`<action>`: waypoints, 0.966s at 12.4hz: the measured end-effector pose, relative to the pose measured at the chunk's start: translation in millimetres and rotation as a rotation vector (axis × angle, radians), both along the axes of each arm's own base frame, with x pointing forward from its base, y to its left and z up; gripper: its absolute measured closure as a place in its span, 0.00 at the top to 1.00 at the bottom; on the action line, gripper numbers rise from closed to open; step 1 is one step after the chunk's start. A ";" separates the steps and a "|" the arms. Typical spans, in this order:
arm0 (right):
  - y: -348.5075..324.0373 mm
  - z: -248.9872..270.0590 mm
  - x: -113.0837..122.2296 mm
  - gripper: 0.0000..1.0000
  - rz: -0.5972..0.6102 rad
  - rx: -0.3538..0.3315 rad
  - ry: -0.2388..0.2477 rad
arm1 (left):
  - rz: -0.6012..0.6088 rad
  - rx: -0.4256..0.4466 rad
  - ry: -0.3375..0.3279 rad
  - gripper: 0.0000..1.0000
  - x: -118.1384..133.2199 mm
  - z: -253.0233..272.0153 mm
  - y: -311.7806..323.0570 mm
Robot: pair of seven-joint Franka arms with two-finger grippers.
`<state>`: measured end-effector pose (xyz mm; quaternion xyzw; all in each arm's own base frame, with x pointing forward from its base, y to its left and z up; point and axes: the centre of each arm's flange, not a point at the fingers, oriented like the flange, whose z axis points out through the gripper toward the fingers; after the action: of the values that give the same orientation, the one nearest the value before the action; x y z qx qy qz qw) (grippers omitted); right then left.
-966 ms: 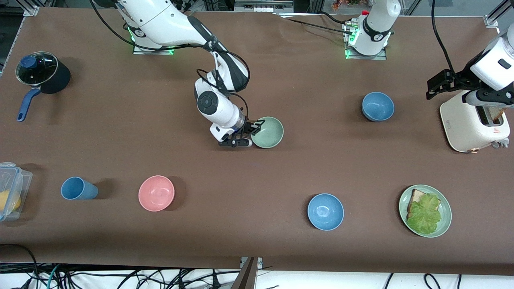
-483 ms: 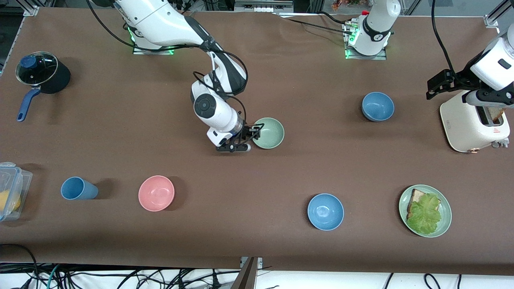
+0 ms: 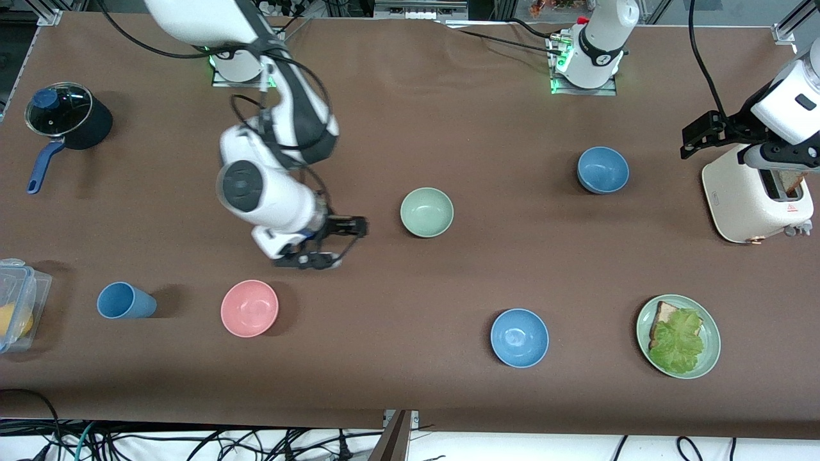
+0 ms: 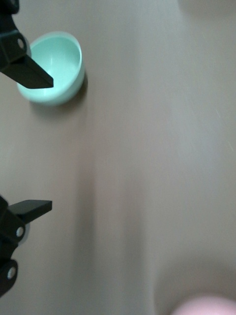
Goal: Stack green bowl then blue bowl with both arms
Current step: 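Open the right gripper and withdraw it from the green bowl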
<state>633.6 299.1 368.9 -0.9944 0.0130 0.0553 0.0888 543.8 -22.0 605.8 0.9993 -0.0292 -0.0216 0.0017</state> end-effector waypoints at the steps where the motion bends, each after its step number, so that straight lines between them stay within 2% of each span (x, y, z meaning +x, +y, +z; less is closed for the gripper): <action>1: -42.3 12.2 12.0 1.00 0.031 -0.023 -0.006 | 0.001 0.000 0.000 1.00 0.0 0.0 0.3; 3: -118.0 30.3 26.6 1.00 0.070 -0.060 -0.004 | 0.003 0.000 0.001 1.00 0.0 -0.2 1.5; 5: -172.1 43.3 28.0 1.00 0.041 -0.087 0.037 | 0.004 0.000 0.003 1.00 0.0 -0.6 2.3; 6: -191.2 54.9 27.0 1.00 0.021 -0.091 0.040 | 0.008 0.000 0.014 1.00 -0.6 -2.3 4.7; 8: -218.3 86.3 22.1 1.00 -0.013 -0.083 0.023 | 0.033 0.000 0.097 1.00 -0.9 -20.2 19.7; 10: -244.5 122.7 15.3 1.00 -0.047 -0.069 -0.015 | 0.040 -0.001 0.199 1.00 3.1 -56.1 24.8; 12: -273.5 152.0 3.9 1.00 -0.056 -0.107 -0.029 | 0.030 -0.006 0.264 1.00 1.1 -96.4 29.8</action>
<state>637.4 25.6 520.9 -0.9977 0.0423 0.0378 0.0373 545.0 7.8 509.4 0.9881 -0.0141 -0.1526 0.0088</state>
